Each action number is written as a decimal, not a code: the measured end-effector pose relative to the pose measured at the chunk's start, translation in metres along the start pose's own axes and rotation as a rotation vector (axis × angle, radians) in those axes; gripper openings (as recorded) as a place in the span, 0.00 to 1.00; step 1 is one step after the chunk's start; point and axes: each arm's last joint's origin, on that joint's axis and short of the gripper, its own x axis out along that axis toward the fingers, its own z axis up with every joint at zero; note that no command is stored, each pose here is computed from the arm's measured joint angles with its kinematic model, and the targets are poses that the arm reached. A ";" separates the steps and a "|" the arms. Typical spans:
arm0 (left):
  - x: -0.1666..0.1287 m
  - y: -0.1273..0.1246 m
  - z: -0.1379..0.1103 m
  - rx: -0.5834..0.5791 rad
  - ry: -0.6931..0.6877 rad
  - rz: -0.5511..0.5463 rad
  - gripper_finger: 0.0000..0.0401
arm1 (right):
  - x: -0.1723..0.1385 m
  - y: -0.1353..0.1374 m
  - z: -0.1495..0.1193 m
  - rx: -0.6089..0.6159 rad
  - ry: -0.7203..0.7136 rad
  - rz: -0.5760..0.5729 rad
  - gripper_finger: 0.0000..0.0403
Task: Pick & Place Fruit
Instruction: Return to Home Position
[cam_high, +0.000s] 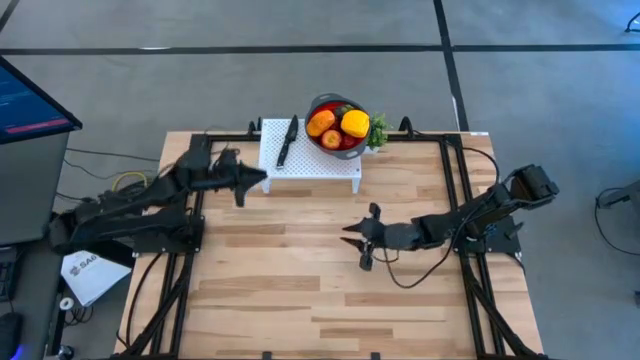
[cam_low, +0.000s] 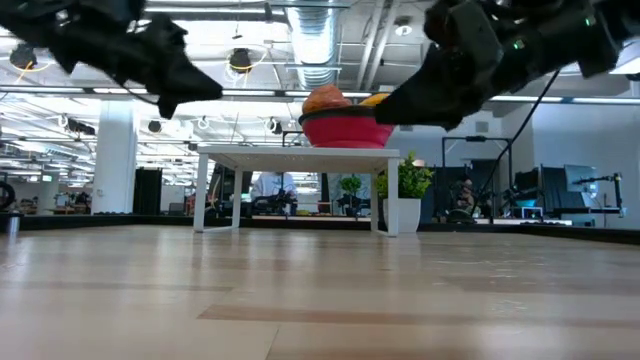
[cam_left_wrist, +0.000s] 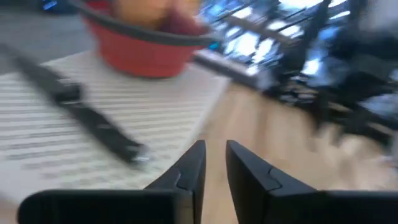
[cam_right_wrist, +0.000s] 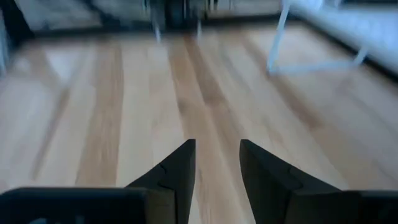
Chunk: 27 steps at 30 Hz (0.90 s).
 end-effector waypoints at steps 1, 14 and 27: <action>-0.003 -0.002 -0.008 0.005 -0.030 -0.044 0.13 | -0.001 -0.002 -0.002 0.011 -0.046 0.007 0.29; -0.023 -0.042 -0.046 0.094 -0.267 -0.358 0.01 | -0.051 -0.065 -0.036 0.159 -0.538 0.100 0.29; -0.021 -0.043 -0.047 0.131 -0.293 -0.203 0.01 | -0.088 -0.110 -0.040 0.218 -0.581 0.047 0.29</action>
